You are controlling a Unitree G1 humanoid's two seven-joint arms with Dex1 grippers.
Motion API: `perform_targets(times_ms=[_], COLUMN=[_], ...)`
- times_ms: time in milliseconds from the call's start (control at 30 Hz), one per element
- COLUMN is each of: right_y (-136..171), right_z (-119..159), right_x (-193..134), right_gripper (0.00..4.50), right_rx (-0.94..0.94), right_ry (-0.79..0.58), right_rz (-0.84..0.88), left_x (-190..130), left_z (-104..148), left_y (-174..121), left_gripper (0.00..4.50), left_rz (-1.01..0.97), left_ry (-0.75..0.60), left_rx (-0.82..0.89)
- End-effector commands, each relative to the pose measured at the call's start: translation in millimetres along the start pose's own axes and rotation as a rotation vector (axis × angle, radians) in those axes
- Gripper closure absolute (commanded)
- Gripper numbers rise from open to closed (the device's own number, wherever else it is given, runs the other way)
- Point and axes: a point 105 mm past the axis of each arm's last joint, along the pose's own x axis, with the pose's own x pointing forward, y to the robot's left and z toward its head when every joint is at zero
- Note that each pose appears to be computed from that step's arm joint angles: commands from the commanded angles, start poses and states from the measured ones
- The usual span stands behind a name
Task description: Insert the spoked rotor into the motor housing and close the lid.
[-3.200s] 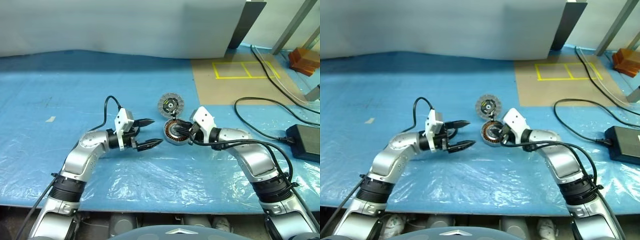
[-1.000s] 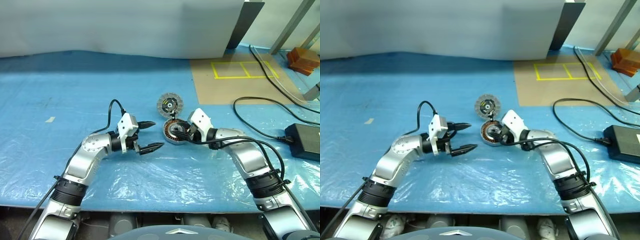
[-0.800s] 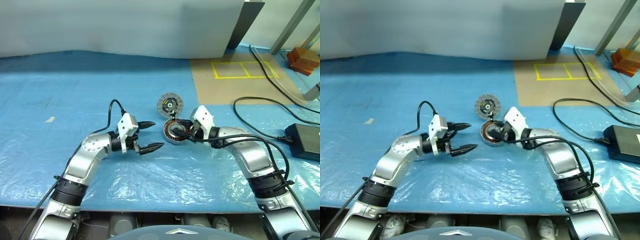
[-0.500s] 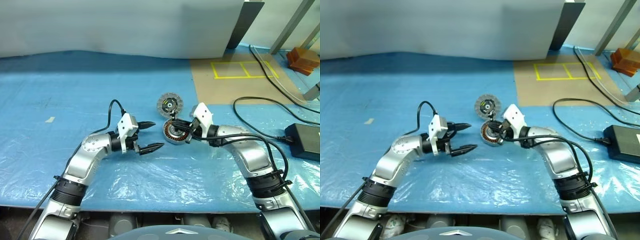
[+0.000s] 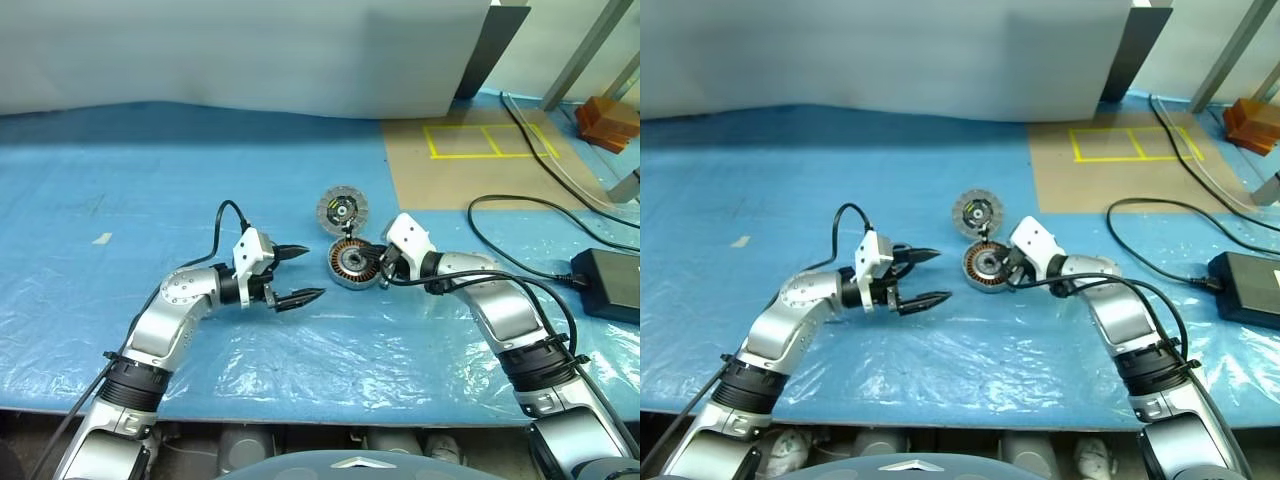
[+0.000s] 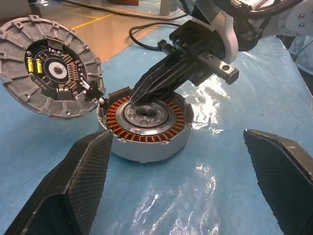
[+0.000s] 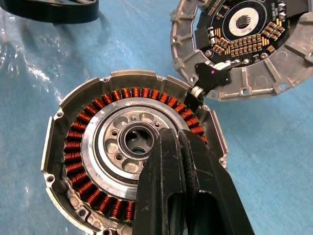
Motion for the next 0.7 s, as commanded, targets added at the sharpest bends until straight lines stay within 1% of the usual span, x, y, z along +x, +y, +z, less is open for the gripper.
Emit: perform_targets(times_ms=[33, 133, 200, 233, 333, 433, 500, 600, 700], right_y=[9.9, 7.9, 7.7, 10.6, 13.6, 13.8, 16.7, 15.3, 15.1], right_z=[12.0, 48.4, 56.0, 55.6, 44.2, 19.2, 2.0, -14.9, -16.8], right_x=[4.8, -1.9, -4.7, -4.7, 0.0, 8.0, 11.2, 11.8, 9.1], right_gripper=[4.46, 4.46, 4.46, 4.46, 4.46, 4.46, 4.46, 4.46, 4.46], right_rx=[0.076, 0.126, 0.141, 0.137, 0.113, 0.066, 0.069, 0.103, 0.091], right_ry=[-0.085, -0.259, -0.291, -0.284, -0.22, -0.111, -0.051, -0.006, -0.001], right_rz=[0.025, 0.038, 0.05, 0.068, 0.065, 0.037, 0.038, 0.022, 0.023], left_x=[-3.1, -3.8, -3.9, -4.1, -4.4, -4.8, -5.4, -6.1, -6.8], left_z=[6.6, 6.5, 6.3, 6.2, 6.0, 5.9, 5.9, 5.7, 5.4], left_y=[1.0, 1.0, 0.9, 0.8, 0.5, 0.4, 0.8, 1.0, 1.5], left_gripper=[0.0, 0.0, 0.0, 0.0, 0.0, 0.0, 0.0, 0.0, 0.0], left_rz=[0.001, -0.002, -0.003, -0.005, -0.009, -0.011, -0.01, -0.008, -0.006], left_ry=[-0.025, -0.023, -0.023, -0.023, -0.022, -0.022, -0.021, -0.019, -0.018], left_rx=[0.022, 0.025, 0.025, 0.025, 0.023, 0.023, 0.024, 0.025, 0.025])
